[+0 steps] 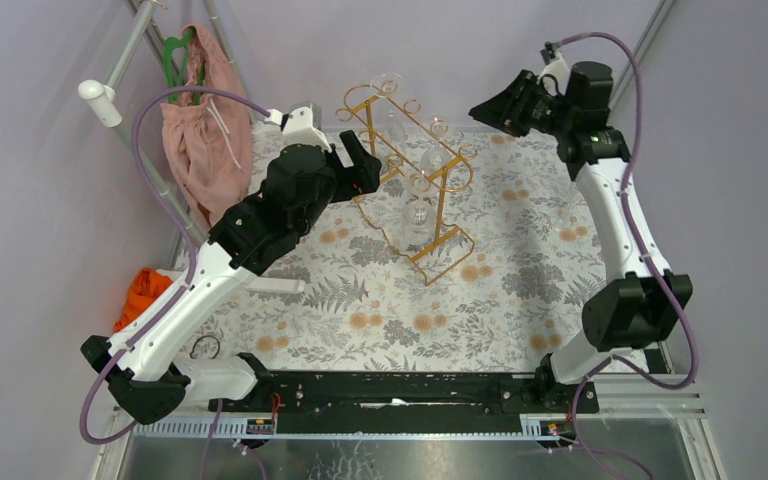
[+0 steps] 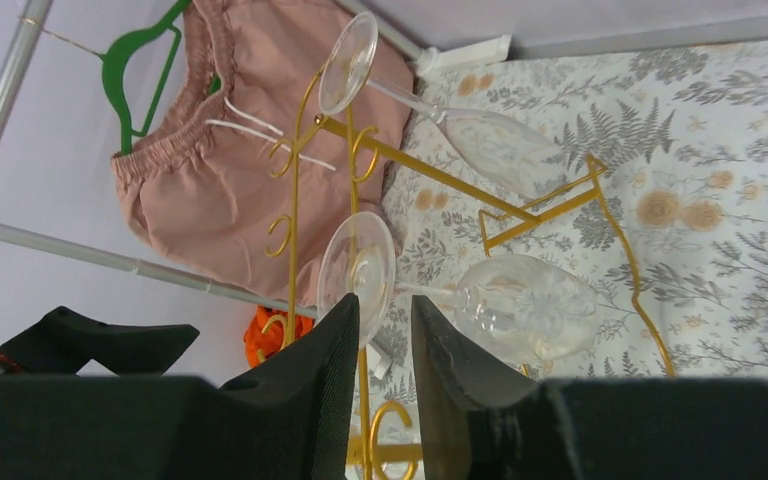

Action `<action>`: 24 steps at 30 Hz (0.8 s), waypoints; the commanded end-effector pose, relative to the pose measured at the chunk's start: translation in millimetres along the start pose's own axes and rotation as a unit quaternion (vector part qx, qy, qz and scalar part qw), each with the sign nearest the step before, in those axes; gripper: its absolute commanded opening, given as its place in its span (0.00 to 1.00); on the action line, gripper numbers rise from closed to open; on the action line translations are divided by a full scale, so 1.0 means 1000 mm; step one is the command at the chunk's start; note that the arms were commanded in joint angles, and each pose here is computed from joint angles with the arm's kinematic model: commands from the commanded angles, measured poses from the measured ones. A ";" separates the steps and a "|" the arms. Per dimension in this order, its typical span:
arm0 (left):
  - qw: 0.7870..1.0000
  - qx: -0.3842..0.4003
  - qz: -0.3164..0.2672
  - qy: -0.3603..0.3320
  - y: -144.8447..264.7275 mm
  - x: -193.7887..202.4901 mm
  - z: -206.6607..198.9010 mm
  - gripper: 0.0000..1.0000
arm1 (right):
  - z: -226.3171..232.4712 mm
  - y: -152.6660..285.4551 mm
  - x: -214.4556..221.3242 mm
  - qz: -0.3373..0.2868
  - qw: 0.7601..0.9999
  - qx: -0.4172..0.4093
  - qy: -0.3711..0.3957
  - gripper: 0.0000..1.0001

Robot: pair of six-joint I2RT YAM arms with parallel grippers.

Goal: Take the wine glass off the wine glass rack

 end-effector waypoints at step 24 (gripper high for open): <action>0.999 0.000 -0.034 0.008 -0.003 -0.013 0.001 0.91 | 0.018 -0.048 0.009 0.052 0.997 -0.031 0.038 0.36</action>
Point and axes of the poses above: each gripper's point midway between its finger pads, its own y axis back along the fingers, its own z axis along the line the jaws close on, x = y × z, the point moved 7 cm from there along y, back along the fingers
